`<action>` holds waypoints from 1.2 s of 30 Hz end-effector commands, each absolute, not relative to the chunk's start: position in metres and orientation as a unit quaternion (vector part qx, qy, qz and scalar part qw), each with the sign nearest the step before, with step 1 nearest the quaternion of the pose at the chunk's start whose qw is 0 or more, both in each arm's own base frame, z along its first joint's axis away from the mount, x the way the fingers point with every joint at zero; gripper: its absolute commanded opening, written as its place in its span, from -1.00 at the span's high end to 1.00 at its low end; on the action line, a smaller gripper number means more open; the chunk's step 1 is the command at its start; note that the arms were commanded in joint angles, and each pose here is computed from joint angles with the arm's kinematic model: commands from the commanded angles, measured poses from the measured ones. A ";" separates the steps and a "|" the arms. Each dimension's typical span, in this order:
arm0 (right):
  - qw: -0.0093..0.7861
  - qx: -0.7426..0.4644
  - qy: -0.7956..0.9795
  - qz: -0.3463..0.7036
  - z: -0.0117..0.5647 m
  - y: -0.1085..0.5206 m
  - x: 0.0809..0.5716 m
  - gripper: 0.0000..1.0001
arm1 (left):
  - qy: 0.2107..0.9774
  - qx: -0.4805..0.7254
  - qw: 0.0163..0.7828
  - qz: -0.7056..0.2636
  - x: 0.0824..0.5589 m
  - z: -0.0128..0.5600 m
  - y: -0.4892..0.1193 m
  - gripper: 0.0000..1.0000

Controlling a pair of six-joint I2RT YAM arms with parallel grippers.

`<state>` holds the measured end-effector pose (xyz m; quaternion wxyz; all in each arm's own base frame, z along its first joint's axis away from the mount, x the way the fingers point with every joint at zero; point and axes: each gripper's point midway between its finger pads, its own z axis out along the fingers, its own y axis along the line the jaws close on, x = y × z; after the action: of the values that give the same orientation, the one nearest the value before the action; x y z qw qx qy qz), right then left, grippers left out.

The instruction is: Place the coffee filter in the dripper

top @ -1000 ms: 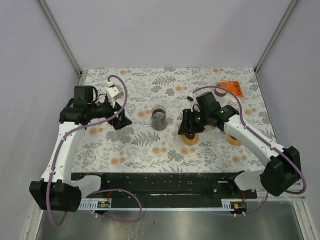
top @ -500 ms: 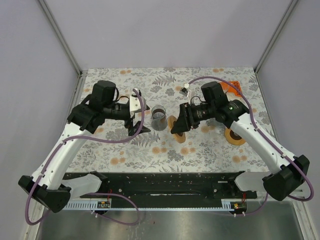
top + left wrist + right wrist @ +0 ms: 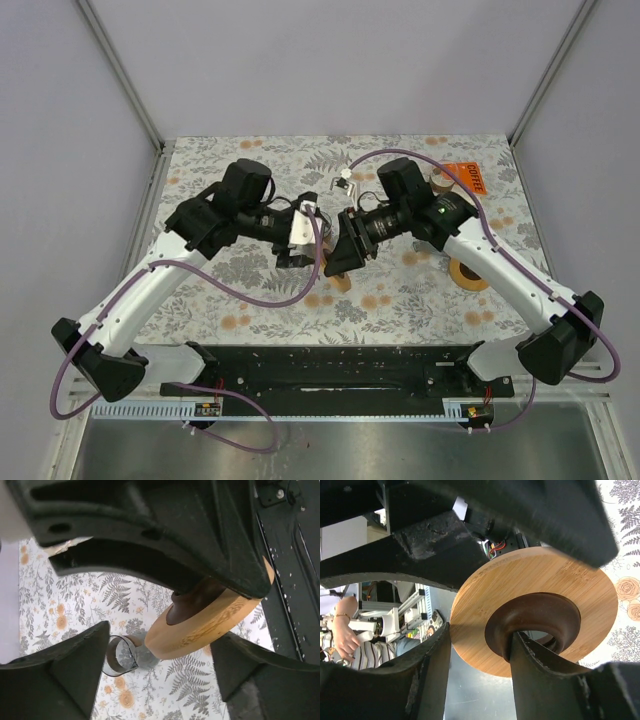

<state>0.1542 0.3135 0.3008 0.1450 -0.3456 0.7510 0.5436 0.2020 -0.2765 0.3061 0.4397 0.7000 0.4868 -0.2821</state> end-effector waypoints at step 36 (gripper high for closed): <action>0.348 -0.346 0.767 0.414 0.321 0.307 0.218 -0.75 | 0.617 0.578 0.403 -0.349 0.195 0.264 -0.257 1.00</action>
<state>0.1962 0.3134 0.2845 0.2405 -0.3431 0.7887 0.4498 0.1857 -0.2518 0.2435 0.3633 0.6072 0.6183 -0.3421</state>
